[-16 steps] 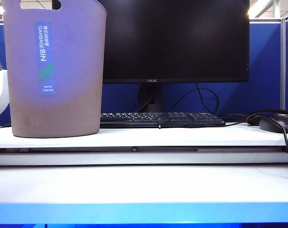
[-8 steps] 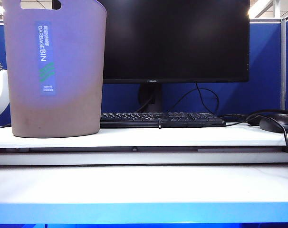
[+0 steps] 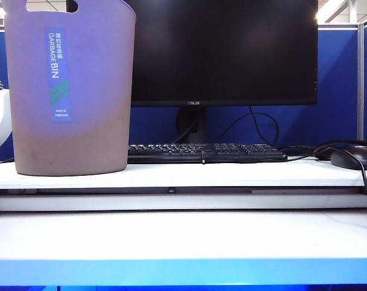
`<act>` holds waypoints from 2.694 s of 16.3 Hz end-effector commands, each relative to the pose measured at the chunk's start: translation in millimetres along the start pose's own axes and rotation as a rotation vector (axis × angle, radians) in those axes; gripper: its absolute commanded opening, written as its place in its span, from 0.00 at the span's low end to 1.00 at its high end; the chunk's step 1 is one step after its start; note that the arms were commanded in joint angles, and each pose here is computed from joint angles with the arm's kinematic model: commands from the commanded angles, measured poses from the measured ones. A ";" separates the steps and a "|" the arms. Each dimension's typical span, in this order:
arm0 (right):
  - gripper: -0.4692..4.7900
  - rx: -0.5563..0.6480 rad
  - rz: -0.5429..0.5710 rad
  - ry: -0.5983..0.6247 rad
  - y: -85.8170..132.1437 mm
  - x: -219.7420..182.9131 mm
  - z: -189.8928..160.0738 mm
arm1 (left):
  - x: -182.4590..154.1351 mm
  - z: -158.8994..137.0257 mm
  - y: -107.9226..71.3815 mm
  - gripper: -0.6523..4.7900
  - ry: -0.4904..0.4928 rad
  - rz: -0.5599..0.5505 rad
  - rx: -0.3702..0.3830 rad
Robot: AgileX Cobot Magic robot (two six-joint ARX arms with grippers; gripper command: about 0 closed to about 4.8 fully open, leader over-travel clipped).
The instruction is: Pick up all paper balls from the table and place them in the pink trash can.
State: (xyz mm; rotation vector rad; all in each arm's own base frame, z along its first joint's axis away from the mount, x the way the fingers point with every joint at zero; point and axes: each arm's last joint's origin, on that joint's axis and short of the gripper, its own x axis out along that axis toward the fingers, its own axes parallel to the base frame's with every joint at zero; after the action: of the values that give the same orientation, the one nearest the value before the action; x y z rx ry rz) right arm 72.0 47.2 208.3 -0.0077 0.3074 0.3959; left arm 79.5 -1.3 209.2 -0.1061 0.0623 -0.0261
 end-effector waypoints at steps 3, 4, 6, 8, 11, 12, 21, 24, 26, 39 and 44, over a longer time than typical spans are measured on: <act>0.08 0.003 -0.001 -0.014 0.1 -0.5 1.9 | 9.6 -16.1 2.6 0.11 -0.039 0.019 -0.007; 0.08 0.003 -0.001 -0.014 0.1 -0.5 1.9 | 10.8 -18.5 2.8 0.11 -0.039 0.019 -0.007; 0.08 0.003 -0.001 -0.014 0.1 -0.5 1.9 | 12.4 -21.7 3.2 0.11 -0.045 0.019 -0.006; 0.08 0.003 -0.001 -0.014 0.1 -0.5 1.9 | 14.4 -26.1 3.8 0.11 -0.049 0.019 -0.005; 0.08 0.003 -0.001 -0.014 0.1 -0.5 1.9 | 17.8 -34.4 4.6 0.11 -0.058 0.016 -0.006; 0.08 0.003 -0.001 -0.014 0.1 -0.5 1.9 | 18.1 -35.7 4.8 0.11 -0.055 0.017 -0.006; 0.08 0.003 -0.001 -0.014 0.1 -0.5 1.9 | 20.3 -39.2 5.1 0.11 -0.095 0.011 0.028; 0.08 0.003 -0.001 -0.014 0.1 -0.5 1.9 | 20.3 -39.2 3.8 0.11 -0.092 -0.035 0.037; 0.08 0.003 -0.001 -0.014 0.1 -0.5 1.9 | 20.2 -38.9 2.2 0.11 -0.094 -0.088 0.075; 0.08 0.003 -0.001 -0.014 0.1 -0.5 1.9 | 20.1 -38.6 1.8 0.11 -0.097 -0.099 0.079; 0.08 0.003 -0.001 -0.014 0.1 -0.5 1.9 | 20.1 -38.6 1.8 0.11 -0.097 -0.099 0.079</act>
State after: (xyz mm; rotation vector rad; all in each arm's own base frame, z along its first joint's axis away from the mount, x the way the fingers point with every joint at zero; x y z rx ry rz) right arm 71.9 47.1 208.4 -0.0072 0.3064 0.3960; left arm 97.4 -4.0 168.1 -0.0362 -0.0259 -0.1153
